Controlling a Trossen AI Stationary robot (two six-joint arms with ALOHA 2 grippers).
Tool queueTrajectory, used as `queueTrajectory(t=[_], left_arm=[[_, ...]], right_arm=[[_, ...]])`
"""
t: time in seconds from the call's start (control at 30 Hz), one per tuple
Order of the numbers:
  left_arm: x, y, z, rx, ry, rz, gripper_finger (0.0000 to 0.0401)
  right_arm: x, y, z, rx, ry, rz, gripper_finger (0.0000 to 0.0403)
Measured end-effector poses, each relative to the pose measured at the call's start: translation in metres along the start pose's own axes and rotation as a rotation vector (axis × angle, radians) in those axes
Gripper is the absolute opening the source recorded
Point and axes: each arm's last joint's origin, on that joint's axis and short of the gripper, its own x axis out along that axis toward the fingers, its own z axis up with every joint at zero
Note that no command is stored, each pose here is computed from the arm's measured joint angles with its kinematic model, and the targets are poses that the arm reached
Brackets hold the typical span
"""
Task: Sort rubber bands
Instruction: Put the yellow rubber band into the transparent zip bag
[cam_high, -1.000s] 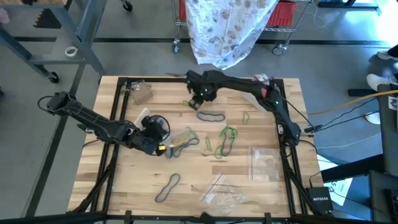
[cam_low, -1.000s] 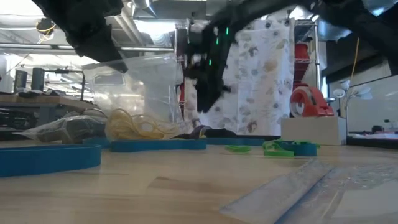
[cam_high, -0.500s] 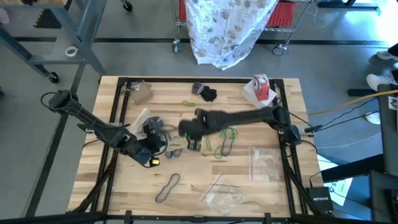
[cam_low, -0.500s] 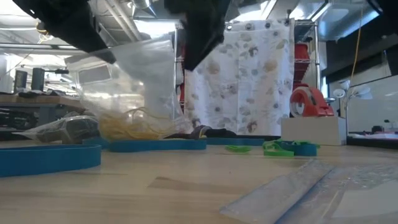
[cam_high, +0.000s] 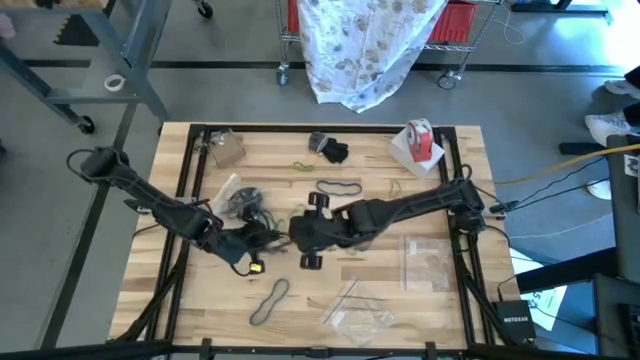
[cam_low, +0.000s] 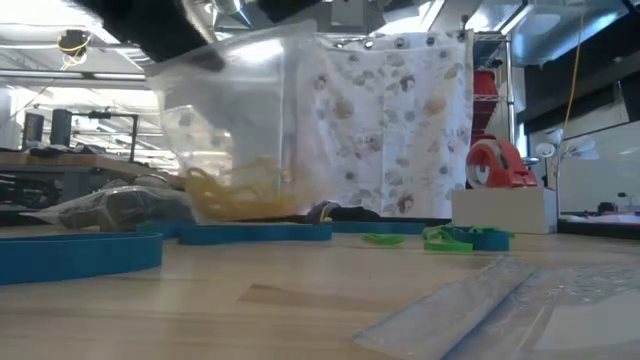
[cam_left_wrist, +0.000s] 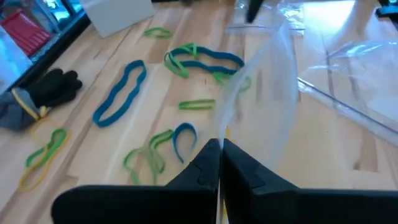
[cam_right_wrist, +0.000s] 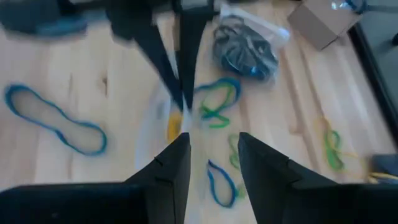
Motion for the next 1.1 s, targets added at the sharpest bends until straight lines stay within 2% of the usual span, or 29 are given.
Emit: queueTrajectory(t=[0.2, 0.3, 0.43, 0.6, 0.7, 0.83, 1.0, 1.1], left_arm=[[0.01, 0.004, 0.005, -0.05, -0.031, 0.023, 0.0001], [0.011, 0.006, 0.006, -0.043, -0.033, 0.032, 0.0001], [0.011, 0.004, 0.006, 0.007, -0.031, 0.004, 0.0001], [0.011, 0.004, 0.008, 0.048, -0.047, 0.0, 0.0001], [0.012, 0.005, 0.009, 0.052, -0.058, 0.003, 0.0001], [0.015, 0.009, 0.011, 0.042, -0.061, 0.018, 0.0001], [0.02, 0.017, 0.013, 0.019, -0.053, 0.03, 0.0024], [0.021, 0.019, 0.015, 0.018, -0.015, -0.049, 0.0062]], right_arm=[[0.013, -0.003, -0.006, 0.082, 0.089, 0.081, 0.0127], [0.011, -0.002, -0.01, 0.12, 0.125, 0.053, 0.0127], [0.009, -0.006, -0.018, 0.157, 0.175, -0.078, 0.0127], [0.013, -0.005, -0.017, 0.176, 0.175, -0.05, 0.0124], [0.021, -0.001, -0.02, 0.17, 0.204, -0.034, 0.0095], [0.038, 0.005, -0.029, 0.148, 0.274, -0.036, 0.0015], [0.044, 0.012, -0.033, 0.159, 0.292, -0.04, 0.0006], [0.041, 0.016, -0.037, 0.187, 0.311, -0.069, 0.0003]])
